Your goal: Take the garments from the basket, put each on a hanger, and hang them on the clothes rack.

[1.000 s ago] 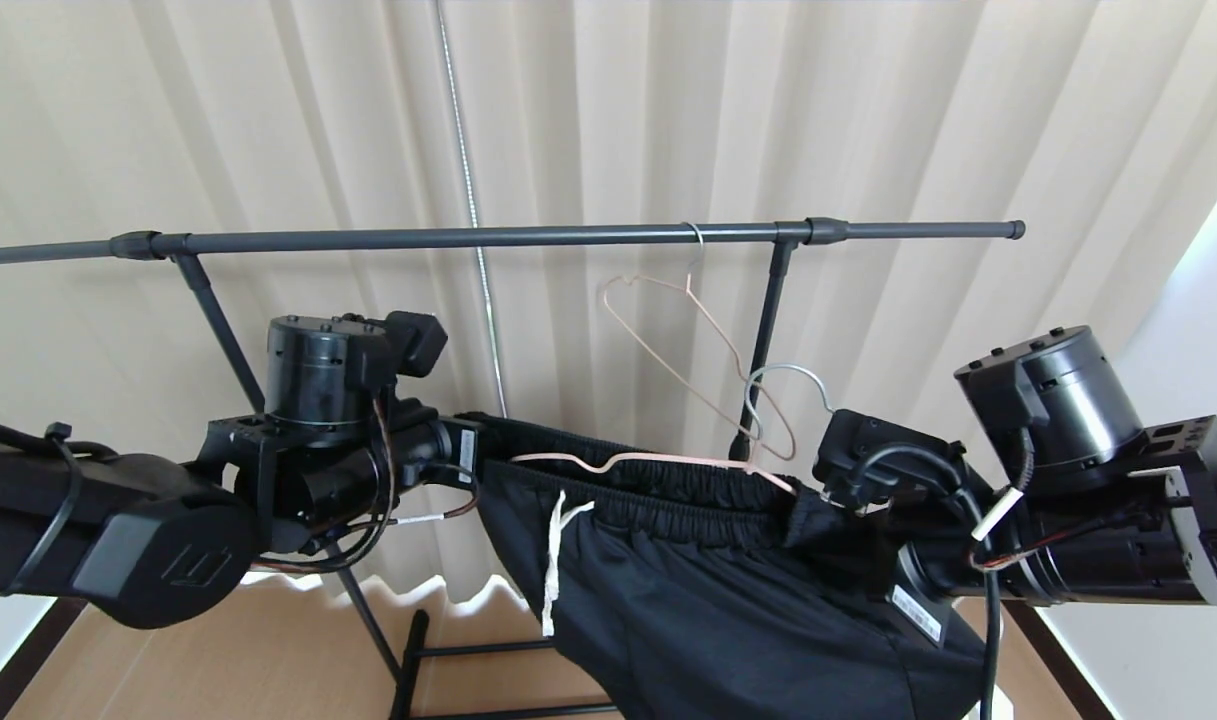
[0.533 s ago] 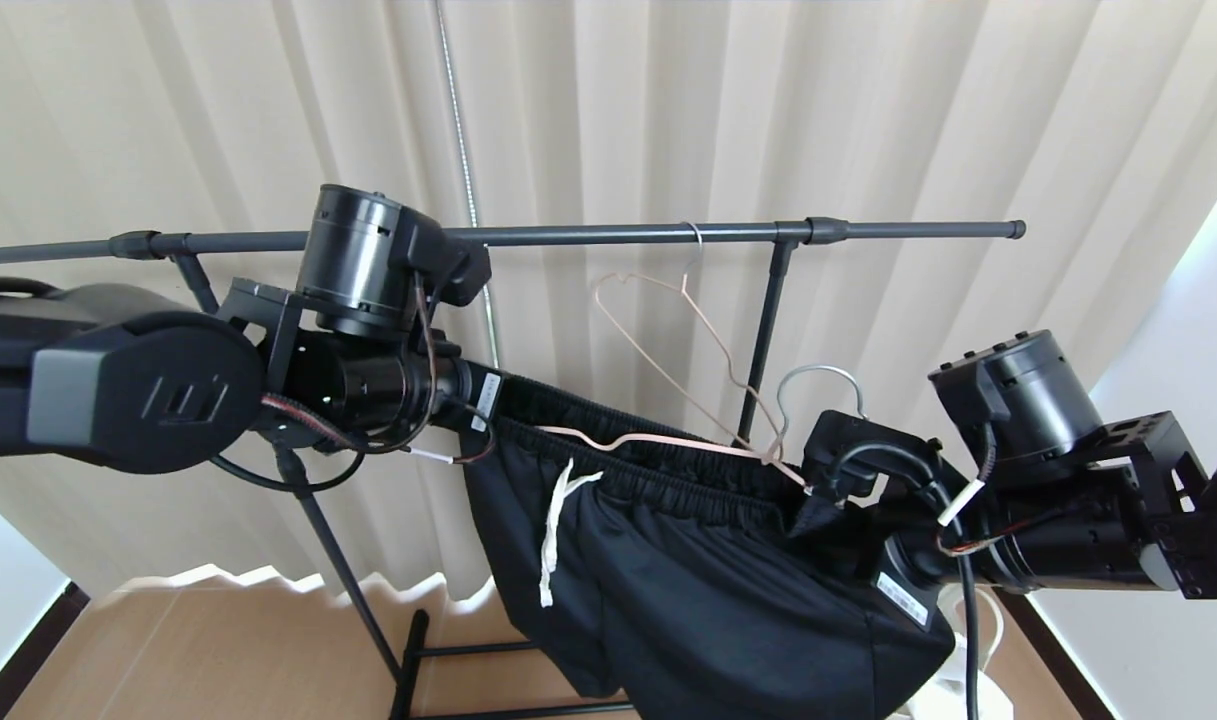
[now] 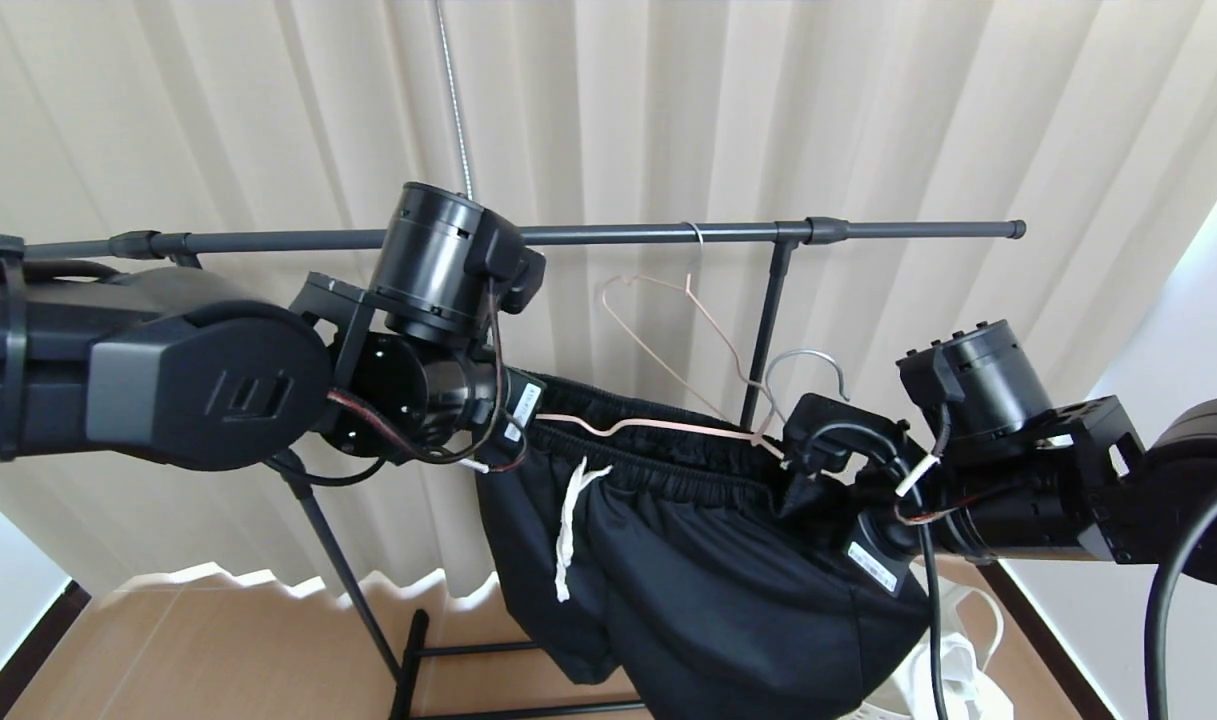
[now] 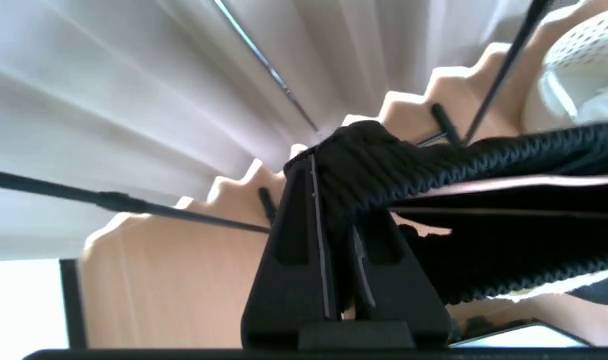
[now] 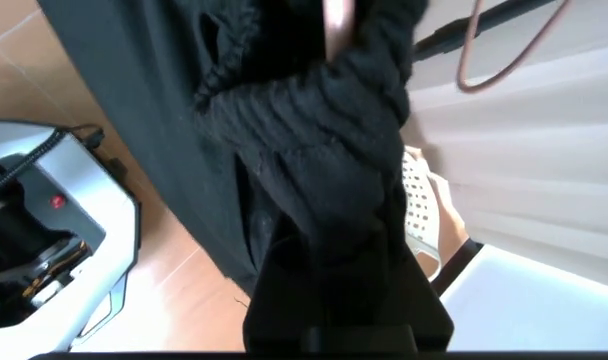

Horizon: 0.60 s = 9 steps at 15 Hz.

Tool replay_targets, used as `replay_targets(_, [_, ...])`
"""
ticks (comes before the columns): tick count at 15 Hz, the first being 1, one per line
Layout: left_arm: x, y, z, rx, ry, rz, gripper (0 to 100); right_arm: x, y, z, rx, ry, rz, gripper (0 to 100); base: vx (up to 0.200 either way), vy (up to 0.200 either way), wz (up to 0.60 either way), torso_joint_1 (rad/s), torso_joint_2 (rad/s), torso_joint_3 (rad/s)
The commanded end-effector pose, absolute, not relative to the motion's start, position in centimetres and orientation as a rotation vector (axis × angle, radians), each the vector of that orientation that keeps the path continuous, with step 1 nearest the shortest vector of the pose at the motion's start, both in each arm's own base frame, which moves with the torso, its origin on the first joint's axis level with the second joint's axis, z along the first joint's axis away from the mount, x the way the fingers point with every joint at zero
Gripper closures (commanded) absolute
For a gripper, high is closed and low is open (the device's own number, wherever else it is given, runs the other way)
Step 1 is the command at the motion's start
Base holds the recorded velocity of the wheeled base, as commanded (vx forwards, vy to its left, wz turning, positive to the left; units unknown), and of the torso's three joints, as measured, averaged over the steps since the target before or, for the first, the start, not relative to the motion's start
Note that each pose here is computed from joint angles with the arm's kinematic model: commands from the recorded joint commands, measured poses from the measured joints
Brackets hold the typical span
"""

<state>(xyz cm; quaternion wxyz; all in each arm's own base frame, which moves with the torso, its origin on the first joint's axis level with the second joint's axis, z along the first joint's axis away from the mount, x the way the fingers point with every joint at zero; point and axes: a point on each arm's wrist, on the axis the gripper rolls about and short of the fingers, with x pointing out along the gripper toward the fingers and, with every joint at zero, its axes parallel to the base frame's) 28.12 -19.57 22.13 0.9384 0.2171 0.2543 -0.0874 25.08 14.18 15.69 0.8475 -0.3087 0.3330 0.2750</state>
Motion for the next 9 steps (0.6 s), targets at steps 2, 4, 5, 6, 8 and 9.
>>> replay_targets(2, [28.2, -21.0, 20.8, 0.488, 0.552, -0.185, 100, 25.6, 14.4, 14.1, -0.664, 0.685, 0.54, 100, 0.0, 0.0, 0.0, 0.0, 0.0, 0.0])
replay_targets(4, [28.1, -21.2, 21.4, 0.492, 0.559, -0.188, 100, 25.9, 14.6, 13.3, -0.7, 0.694, 0.476, 100, 0.0, 0.0, 0.0, 0.0, 0.0, 0.0])
replay_targets(5, [28.0, -21.3, 21.9, 0.486, 0.557, -0.191, 100, 26.0, 14.7, 12.8, -0.718, 0.708, 0.46, 100, 0.0, 0.0, 0.0, 0.0, 0.0, 0.0])
replay_targets(6, [28.0, -21.3, 22.0, 0.487, 0.556, -0.19, 100, 26.1, 14.9, 12.6, -0.723, 0.712, 0.462, 100, 0.0, 0.0, 0.0, 0.0, 0.0, 0.0])
replay_targets(8, [27.9, -21.3, 22.4, 0.486, 0.561, -0.193, 100, 26.4, 15.2, 11.6, -0.735, 0.744, 0.467, 100, 0.0, 0.0, 0.0, 0.0, 0.0, 0.0])
replay_targets(9, [27.7, -21.4, 22.5, 0.488, 0.56, -0.196, 100, 26.6, 15.3, 11.0, -0.742, 0.761, 0.469, 100, 0.0, 0.0, 0.0, 0.0, 0.0, 0.0])
